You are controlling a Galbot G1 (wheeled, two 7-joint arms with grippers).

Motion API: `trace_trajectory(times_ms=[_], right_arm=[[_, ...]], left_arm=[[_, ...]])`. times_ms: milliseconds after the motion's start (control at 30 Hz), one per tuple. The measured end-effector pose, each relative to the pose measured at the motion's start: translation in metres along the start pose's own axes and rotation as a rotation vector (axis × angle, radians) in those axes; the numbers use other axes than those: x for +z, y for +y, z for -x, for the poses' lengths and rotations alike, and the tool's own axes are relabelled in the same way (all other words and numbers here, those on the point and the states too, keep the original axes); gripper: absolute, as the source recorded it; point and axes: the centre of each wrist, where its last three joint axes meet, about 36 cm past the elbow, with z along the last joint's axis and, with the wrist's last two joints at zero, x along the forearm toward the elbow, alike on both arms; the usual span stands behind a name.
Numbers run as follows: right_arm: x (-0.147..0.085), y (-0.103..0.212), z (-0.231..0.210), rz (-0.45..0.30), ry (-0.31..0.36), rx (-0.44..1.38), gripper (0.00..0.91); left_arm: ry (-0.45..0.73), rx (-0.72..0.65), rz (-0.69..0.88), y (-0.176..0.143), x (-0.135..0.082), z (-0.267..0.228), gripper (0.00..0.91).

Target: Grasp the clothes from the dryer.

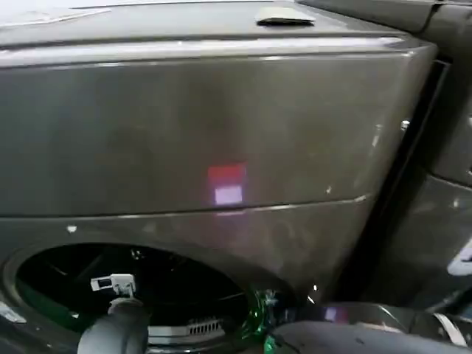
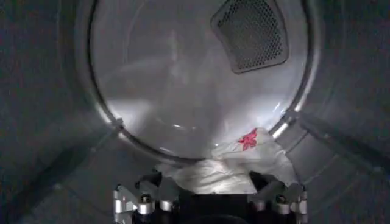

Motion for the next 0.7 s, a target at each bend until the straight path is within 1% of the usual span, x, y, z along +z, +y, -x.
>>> trace_trajectory(times_ms=[467, 700], right_arm=[[0.003, -0.001, 0.001, -0.015, -0.014, 0.000, 0.907], [0.002, 0.002, 0.002, -0.016, -0.024, -0.005, 0.907]], left_arm=[[-0.005, -0.015, 0.000, 0.000, -0.002, 0.005, 0.907], [-0.021, -0.031, 0.002, 0.000, -0.008, 0.019, 0.907]])
